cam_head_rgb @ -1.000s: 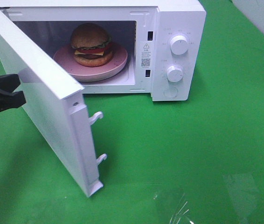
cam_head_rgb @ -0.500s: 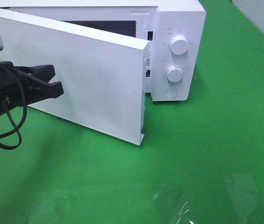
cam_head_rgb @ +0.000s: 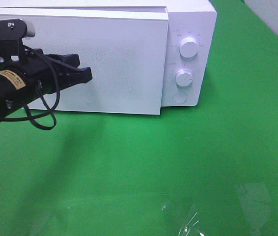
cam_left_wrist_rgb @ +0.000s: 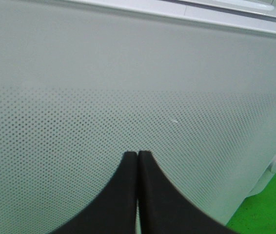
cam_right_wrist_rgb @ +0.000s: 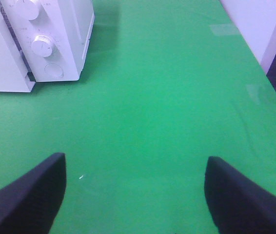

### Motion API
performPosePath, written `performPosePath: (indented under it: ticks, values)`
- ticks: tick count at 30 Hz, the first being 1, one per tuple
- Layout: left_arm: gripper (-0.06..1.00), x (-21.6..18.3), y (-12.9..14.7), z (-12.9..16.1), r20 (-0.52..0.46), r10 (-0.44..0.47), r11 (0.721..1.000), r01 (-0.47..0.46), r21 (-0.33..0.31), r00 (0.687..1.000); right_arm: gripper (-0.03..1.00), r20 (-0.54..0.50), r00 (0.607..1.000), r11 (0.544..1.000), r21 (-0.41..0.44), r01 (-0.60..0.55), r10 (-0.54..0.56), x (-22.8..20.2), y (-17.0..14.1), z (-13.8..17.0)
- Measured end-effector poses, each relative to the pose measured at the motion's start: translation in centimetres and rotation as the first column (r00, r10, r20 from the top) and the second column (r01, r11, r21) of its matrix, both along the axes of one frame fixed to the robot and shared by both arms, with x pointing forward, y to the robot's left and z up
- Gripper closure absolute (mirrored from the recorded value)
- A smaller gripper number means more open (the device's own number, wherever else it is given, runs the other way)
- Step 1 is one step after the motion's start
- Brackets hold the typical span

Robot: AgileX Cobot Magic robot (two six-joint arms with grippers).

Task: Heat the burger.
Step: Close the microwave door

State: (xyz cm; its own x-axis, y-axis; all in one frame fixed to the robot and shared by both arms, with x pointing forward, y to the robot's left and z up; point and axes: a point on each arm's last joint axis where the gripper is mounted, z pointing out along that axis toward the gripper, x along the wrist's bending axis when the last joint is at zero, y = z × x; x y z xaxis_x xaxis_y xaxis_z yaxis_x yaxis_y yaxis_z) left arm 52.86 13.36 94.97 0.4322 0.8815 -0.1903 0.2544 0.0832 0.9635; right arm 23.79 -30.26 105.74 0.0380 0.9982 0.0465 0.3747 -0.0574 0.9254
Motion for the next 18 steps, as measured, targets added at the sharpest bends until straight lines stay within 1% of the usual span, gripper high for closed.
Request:
performPosePath:
  ticks: [12,13,16,18]
  values:
    - [0.94,3.2,-2.0,0.0,0.0,-0.004,1.0,0.004,-0.003,1.0,0.21,0.0,1.0,1.0,0.0,0.0,0.0,0.0,0.0,0.0]
    - [0.94,3.4,-2.5,-0.2,-0.007,-0.019,1.0,0.019,0.007,1.0,0.21,0.0,1.0,1.0,0.0,0.0,0.0,0.0,0.0,0.0]
    - [0.94,3.5,-2.8,-0.3,-0.008,-0.033,0.999,0.033,0.016,0.999,0.21,0.0,1.0,1.0,0.0,0.0,0.0,0.0,0.0,0.0]
    - [0.94,4.2,-4.0,-0.4,-0.001,-0.068,0.997,0.068,0.031,0.998,0.21,0.0,1.0,1.0,0.0,0.0,0.0,0.0,0.0,0.0]
